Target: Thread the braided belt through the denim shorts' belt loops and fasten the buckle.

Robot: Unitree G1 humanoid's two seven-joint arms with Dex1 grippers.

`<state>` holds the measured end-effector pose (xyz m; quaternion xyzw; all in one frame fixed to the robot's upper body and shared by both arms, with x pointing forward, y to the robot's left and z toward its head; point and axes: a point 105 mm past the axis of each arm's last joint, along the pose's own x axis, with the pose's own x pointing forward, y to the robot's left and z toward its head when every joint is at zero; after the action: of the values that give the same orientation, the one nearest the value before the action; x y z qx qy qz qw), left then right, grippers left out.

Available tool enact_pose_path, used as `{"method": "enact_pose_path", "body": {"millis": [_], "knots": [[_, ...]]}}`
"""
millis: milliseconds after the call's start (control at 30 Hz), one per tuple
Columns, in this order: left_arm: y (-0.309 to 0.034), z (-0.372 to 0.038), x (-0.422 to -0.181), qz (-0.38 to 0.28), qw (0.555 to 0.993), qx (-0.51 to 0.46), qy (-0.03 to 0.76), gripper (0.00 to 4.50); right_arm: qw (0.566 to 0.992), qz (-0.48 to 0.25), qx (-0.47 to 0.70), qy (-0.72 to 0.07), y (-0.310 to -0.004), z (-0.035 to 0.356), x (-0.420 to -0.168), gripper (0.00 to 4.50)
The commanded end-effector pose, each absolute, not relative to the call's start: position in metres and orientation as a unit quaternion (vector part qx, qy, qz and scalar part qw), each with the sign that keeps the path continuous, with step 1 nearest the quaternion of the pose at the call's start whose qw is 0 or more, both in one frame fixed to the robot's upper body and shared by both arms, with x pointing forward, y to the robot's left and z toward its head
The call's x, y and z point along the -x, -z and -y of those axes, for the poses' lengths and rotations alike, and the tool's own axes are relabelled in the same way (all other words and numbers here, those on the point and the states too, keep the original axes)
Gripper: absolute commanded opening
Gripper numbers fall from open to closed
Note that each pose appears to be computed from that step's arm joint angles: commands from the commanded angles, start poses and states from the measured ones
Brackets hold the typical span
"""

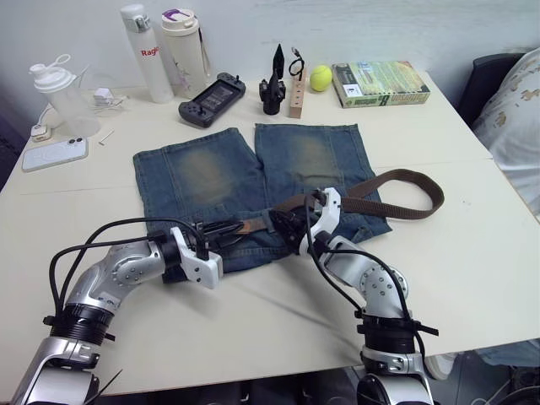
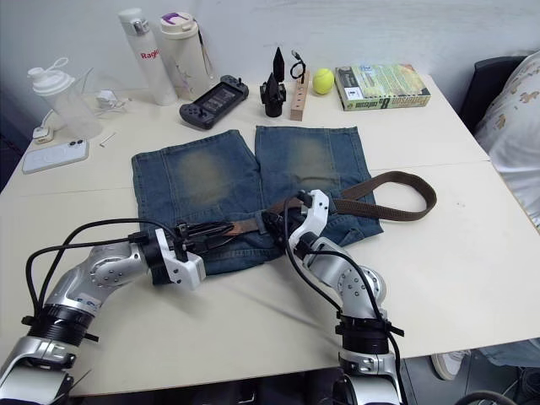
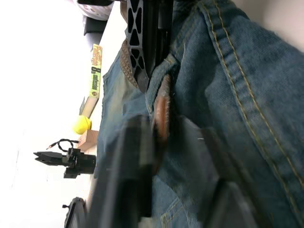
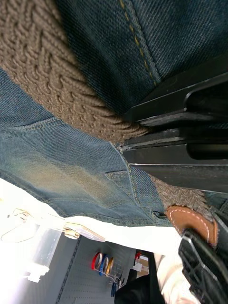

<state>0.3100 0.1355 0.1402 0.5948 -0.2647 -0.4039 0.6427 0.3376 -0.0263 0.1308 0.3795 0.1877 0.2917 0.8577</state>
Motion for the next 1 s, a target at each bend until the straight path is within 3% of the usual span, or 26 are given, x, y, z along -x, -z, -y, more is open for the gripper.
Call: {"method": "enact_pose_path", "body": {"millis": [33, 300, 400, 533, 567, 600, 667, 733, 800, 900, 1000], "knots": [[-0.148, -0.139, -0.311, 0.273, 0.635, -0.606, 0.392, 0.05, 0.852, -0.185, -0.381, -0.308, -0.136, 0.019, -0.332, 0.0], [-0.146, -0.137, -0.312, 0.272, 0.631, -0.611, 0.393, 0.05, 0.848, -0.179, -0.387, -0.315, -0.142, 0.02, -0.332, 0.0], [-0.145, -0.136, -0.311, 0.272, 0.629, -0.611, 0.395, 0.0, 0.849, -0.168, -0.383, -0.321, -0.15, 0.024, -0.331, 1.09], [-0.143, -0.136, -0.309, 0.27, 0.629, -0.61, 0.399, 0.0, 0.863, -0.139, -0.349, -0.338, -0.167, 0.043, -0.32, 3.02], [-0.143, -0.137, -0.309, 0.27, 0.63, -0.609, 0.399, 0.0, 0.878, -0.122, -0.306, -0.346, -0.173, 0.057, -0.316, 3.36], [-0.143, -0.137, -0.309, 0.27, 0.631, -0.608, 0.399, 0.0, 0.888, -0.111, -0.275, -0.352, -0.177, 0.066, -0.311, 3.36], [-0.142, -0.138, -0.309, 0.268, 0.632, -0.608, 0.399, 0.0, 0.919, -0.072, -0.099, -0.375, -0.183, 0.085, -0.299, 3.36], [-0.142, -0.137, -0.31, 0.268, 0.636, -0.603, 0.4, 0.0, 0.916, -0.049, 0.051, -0.395, -0.181, 0.097, -0.291, 3.36], [-0.142, -0.135, -0.311, 0.268, 0.639, -0.598, 0.402, 0.0, 0.898, -0.036, 0.154, -0.41, -0.176, 0.104, -0.287, 3.36], [-0.141, -0.134, -0.311, 0.269, 0.639, -0.597, 0.403, 0.0, 0.832, -0.014, 0.36, -0.422, -0.157, 0.112, -0.287, 3.36], [-0.14, -0.132, -0.311, 0.27, 0.639, -0.596, 0.404, 0.0, 0.78, 0.007, 0.458, -0.426, -0.143, 0.115, -0.292, 3.36]]}}
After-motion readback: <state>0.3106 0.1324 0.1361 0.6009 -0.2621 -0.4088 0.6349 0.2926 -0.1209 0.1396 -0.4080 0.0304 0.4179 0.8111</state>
